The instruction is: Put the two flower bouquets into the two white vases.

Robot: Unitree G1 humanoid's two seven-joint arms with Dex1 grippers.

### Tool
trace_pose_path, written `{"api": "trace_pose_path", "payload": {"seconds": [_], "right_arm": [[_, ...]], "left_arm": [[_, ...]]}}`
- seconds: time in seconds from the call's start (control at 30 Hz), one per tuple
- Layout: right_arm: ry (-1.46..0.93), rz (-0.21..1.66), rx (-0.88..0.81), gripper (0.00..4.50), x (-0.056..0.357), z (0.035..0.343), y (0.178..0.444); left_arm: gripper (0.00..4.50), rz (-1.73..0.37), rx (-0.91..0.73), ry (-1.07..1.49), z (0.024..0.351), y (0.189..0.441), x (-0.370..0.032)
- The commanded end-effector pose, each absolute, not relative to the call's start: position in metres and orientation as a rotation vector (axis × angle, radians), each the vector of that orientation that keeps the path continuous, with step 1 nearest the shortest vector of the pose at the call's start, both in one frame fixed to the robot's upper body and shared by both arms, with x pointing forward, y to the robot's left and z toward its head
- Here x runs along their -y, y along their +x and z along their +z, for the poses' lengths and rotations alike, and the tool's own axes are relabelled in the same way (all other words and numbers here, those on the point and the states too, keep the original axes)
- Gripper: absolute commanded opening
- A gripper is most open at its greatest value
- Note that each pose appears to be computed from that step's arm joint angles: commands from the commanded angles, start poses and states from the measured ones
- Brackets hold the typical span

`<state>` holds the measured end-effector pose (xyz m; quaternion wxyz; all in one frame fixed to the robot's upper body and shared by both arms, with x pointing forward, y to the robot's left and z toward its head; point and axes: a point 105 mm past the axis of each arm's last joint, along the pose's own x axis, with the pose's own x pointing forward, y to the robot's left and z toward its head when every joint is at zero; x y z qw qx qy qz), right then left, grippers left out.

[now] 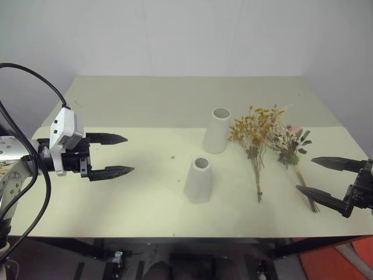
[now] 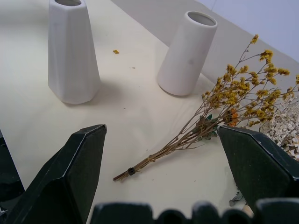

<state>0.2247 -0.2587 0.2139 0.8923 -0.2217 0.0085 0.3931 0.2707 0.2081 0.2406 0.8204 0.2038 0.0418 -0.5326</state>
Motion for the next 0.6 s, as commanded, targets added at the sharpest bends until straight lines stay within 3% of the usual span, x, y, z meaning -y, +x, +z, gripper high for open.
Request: {"api": "trace_pose_path", "payload": {"seconds": [0.03,0.6], "right_arm": [[-0.482,0.811,0.004,4.49,0.258,0.221,0.223],[-0.482,0.689,-0.061,4.49,0.263,0.215,0.238]], "left_arm": [[4.50,-1.133,-0.025,0.466,0.255,0.269,-0.206],[4.50,-1.225,0.040,0.472,0.264,0.276,-0.183]]}}
